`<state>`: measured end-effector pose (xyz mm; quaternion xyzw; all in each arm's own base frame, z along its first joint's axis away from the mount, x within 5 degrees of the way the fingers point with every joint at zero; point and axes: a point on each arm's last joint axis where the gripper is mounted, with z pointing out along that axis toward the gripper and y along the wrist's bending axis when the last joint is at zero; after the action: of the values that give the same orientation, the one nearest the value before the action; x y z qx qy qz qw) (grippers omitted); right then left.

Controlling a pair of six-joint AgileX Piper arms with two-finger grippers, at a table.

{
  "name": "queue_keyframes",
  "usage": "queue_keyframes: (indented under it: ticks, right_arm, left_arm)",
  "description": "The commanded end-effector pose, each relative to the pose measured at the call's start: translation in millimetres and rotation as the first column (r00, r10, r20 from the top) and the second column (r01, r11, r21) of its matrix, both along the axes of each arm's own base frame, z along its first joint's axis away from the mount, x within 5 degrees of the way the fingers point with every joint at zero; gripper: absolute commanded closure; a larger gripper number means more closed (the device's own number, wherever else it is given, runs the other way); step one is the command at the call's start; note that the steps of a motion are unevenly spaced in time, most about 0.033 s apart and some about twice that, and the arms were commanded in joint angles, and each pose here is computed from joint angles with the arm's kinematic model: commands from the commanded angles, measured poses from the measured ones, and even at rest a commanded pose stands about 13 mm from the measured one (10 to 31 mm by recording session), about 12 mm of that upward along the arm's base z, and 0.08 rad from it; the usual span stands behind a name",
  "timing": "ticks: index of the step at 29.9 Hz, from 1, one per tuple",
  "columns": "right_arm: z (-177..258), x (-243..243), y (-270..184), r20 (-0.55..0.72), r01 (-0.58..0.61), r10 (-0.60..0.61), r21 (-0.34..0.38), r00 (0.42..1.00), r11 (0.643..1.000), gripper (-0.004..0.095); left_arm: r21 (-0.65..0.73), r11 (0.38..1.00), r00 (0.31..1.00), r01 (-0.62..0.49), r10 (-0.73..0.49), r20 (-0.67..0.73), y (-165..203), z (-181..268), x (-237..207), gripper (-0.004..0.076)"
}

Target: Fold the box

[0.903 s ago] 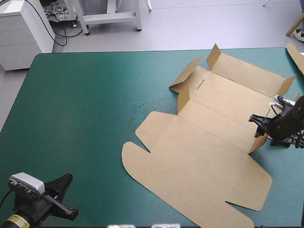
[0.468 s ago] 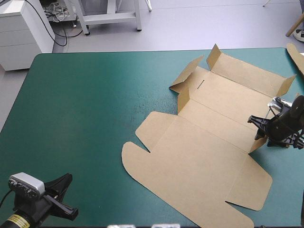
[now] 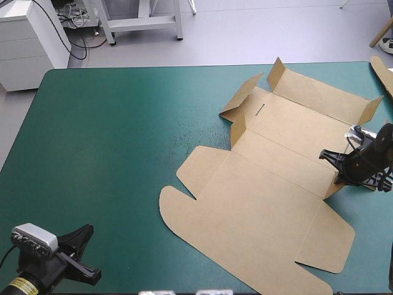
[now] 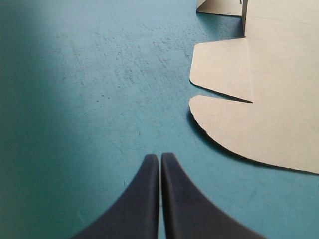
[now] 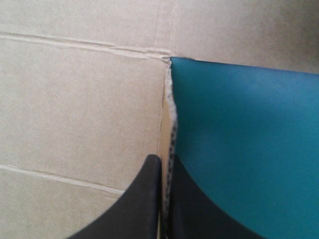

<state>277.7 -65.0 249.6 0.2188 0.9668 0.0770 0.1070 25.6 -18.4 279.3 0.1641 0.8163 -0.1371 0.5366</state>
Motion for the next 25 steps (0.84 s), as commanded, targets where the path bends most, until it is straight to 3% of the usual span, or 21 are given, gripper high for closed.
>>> queue_keyframes:
  ticks: [1, 5, 9, 16, 25]
  right_arm:
    - [20.3, 2.2, -2.4, 0.075, -0.054, 0.058, -0.05, 0.995, 0.997, 0.0925]
    - [30.9, 8.1, -0.9, 0.092, -0.145, 0.158, -0.134, 0.983, 0.98, 0.0922]
    - [34.5, 20.9, 6.5, 0.017, -0.277, 0.289, -0.236, 0.957, 0.931, 0.0922]
    - [32.7, 65.9, 24.9, -0.041, -0.427, 0.43, -0.226, 0.902, 0.875, 0.0924]
    - [46.7, 123.8, 66.0, -0.003, -0.626, 0.659, -0.315, 0.752, 0.714, 0.0924]
  left_arm:
    - [-0.041, 0.999, 0.997, 0.002, 0.001, 0.075, -0.9, 13.6, 2.2, 0.0731]
    - [-0.041, 0.999, 0.997, 0.002, 0.001, 0.075, -0.9, 13.6, 2.2, 0.0731]
    - [-0.041, 0.999, 0.997, 0.002, 0.001, 0.075, -0.9, 13.6, 2.2, 0.0731]
    - [-0.032, 0.999, 0.997, 0.005, -0.003, 0.08, -0.9, 13.6, 2.2, 0.0731]
    - [-0.032, 0.999, 0.997, 0.007, -0.004, 0.08, -1.0, 13.6, 2.1, 0.0731]
